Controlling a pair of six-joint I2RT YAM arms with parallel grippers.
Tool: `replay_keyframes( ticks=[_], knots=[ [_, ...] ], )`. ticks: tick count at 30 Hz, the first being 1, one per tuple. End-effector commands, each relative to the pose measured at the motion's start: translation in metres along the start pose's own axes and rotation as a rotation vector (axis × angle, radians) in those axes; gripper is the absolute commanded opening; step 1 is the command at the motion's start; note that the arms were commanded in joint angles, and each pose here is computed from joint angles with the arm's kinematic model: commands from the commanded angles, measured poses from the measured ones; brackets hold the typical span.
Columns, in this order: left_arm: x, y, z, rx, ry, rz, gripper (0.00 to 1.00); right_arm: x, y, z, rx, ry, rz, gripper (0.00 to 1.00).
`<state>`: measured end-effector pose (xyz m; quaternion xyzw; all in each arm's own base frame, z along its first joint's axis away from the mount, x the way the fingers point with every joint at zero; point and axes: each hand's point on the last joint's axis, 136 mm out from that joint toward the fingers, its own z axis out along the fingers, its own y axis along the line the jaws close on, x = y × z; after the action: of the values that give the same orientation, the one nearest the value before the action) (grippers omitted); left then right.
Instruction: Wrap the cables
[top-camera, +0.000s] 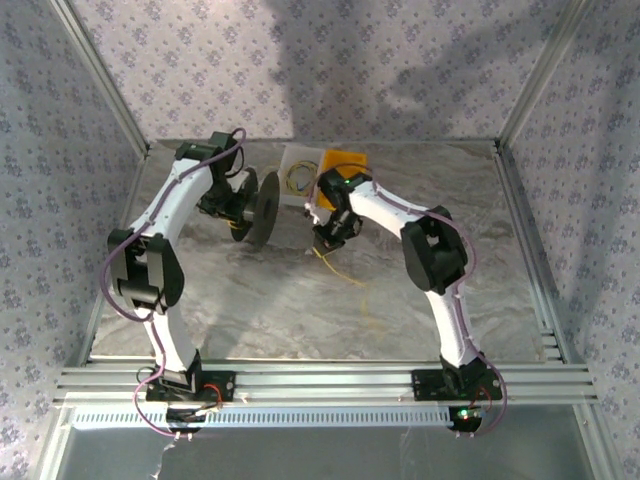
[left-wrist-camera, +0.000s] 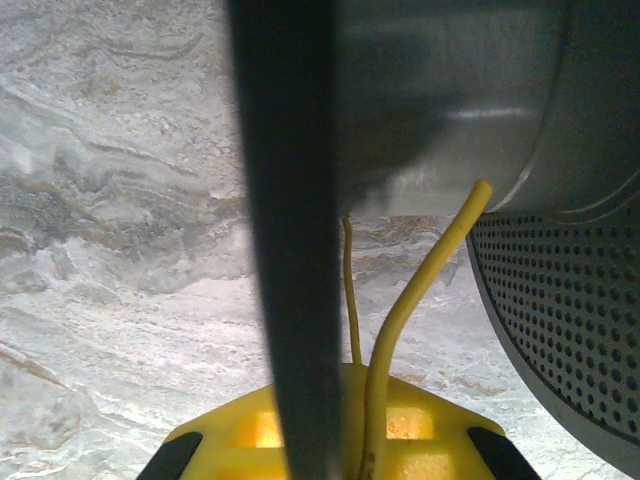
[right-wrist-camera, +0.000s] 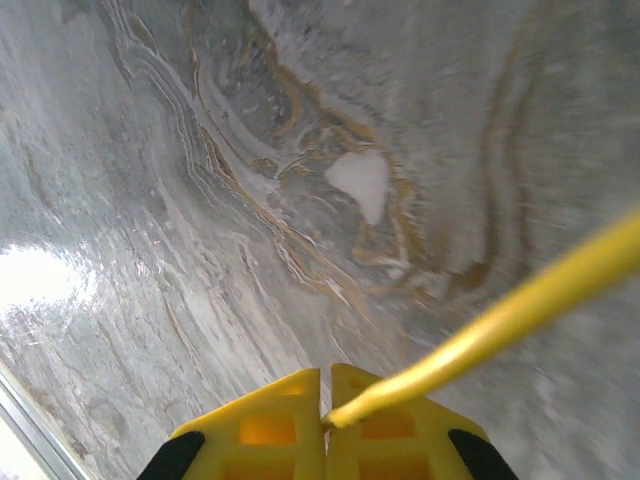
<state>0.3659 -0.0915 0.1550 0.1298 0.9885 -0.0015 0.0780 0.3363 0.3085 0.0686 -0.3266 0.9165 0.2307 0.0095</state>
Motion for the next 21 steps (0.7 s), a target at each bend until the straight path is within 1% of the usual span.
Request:
replay_keyframes(
  ticks=[1,4,5,9,12,14,16,21],
  knots=[
    [0.022,-0.014,0.002,0.08,0.046,-0.028,0.0,-0.02,0.012,-0.071,0.068,-0.13,-0.048,0.0],
    [0.026,-0.012,-0.007,0.068,0.024,-0.04,0.0,-0.041,0.029,-0.121,0.096,-0.233,-0.087,0.0],
    [0.026,-0.01,-0.01,0.06,0.014,-0.047,0.0,-0.05,0.038,-0.14,0.097,-0.285,-0.105,0.0],
    [0.018,-0.002,-0.021,0.015,-0.054,-0.103,0.0,-0.074,0.094,-0.208,0.05,-0.465,-0.226,0.0],
    [0.011,0.018,-0.034,-0.085,-0.091,-0.205,0.0,-0.07,0.138,-0.243,0.005,-0.541,-0.325,0.0],
    [0.007,0.031,-0.044,-0.132,-0.101,-0.288,0.0,-0.06,0.164,-0.256,-0.035,-0.562,-0.386,0.0],
    [0.0,0.039,-0.052,-0.148,-0.117,-0.338,0.0,-0.045,0.188,-0.262,-0.066,-0.567,-0.444,0.0],
    [-0.032,0.057,-0.08,-0.152,-0.24,-0.448,0.0,-0.005,0.234,-0.261,-0.171,-0.559,-0.556,0.0]
  ],
)
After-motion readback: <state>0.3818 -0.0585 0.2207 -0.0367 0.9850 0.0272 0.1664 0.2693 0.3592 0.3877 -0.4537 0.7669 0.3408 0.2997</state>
